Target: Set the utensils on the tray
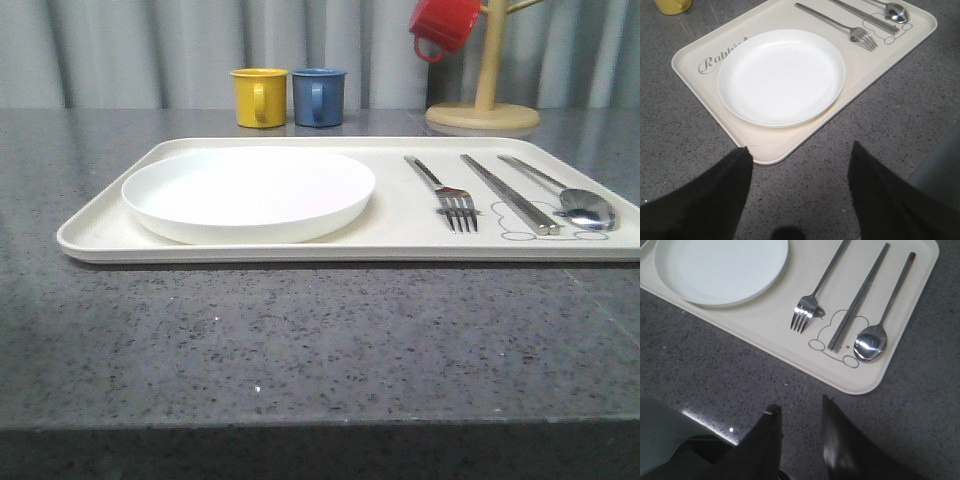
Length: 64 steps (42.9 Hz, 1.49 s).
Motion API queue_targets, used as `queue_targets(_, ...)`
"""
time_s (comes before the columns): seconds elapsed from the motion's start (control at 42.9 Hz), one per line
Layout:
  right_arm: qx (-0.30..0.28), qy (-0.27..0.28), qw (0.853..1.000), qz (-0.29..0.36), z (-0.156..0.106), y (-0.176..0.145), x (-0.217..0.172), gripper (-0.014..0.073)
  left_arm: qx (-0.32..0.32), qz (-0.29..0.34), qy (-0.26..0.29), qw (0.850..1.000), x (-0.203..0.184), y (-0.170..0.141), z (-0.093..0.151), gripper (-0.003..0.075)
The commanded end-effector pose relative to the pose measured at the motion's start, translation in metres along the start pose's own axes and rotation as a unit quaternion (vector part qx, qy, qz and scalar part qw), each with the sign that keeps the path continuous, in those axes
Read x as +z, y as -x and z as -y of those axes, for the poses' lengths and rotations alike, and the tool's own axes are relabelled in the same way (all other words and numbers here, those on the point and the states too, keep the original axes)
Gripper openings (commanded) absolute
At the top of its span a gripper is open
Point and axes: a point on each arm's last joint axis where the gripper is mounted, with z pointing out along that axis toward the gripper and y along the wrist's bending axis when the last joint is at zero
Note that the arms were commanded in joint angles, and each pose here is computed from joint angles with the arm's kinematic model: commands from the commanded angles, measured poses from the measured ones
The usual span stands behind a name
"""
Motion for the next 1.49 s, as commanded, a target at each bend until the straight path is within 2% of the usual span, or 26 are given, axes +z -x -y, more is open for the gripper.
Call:
queue_targets(0.0, -0.012, -0.002, 0.998, 0.064, -0.001, -0.011, -0.026, 0.0238, -0.005, 0.049, -0.003, 0.999, -0.006, 0.013, 0.0, 0.0419)
queue_targets(0.21, -0.015, -0.002, 0.994, 0.104, -0.003, -0.038, -0.054, 0.0238, -0.005, 0.051, -0.003, 0.999, -0.006, 0.013, 0.0, 0.0419)
queue_targets(0.443, -0.015, -0.003, 0.994, 0.111, -0.003, -0.044, -0.056, 0.0227, -0.005, 0.06, -0.002, 0.998, -0.006, 0.015, 0.0, 0.0407)
queue_targets(0.537, -0.015, -0.003, 0.994, 0.111, -0.003, -0.044, -0.056, 0.0097, -0.004, 0.052, -0.001, 0.999, -0.006, 0.013, 0.0, 0.0309)
queue_targets(0.677, -0.015, -0.003, 0.994, 0.112, -0.003, -0.043, -0.056, -0.0124, 0.0, 0.047, 0.001, 0.999, -0.006, 0.013, 0.0, 0.0076)
queue_targets(0.747, -0.015, -0.003, 0.993, 0.113, -0.003, -0.043, -0.056, -0.0115, 0.01, 0.047, 0.001, 0.999, -0.006, 0.013, 0.0, -0.0022)
queue_targets(1.47, -0.015, -0.002, 0.994, 0.107, -0.003, -0.044, -0.055, -0.0118, 0.016, 0.055, 0.001, 0.998, -0.01, 0.012, 0.0, -0.002)
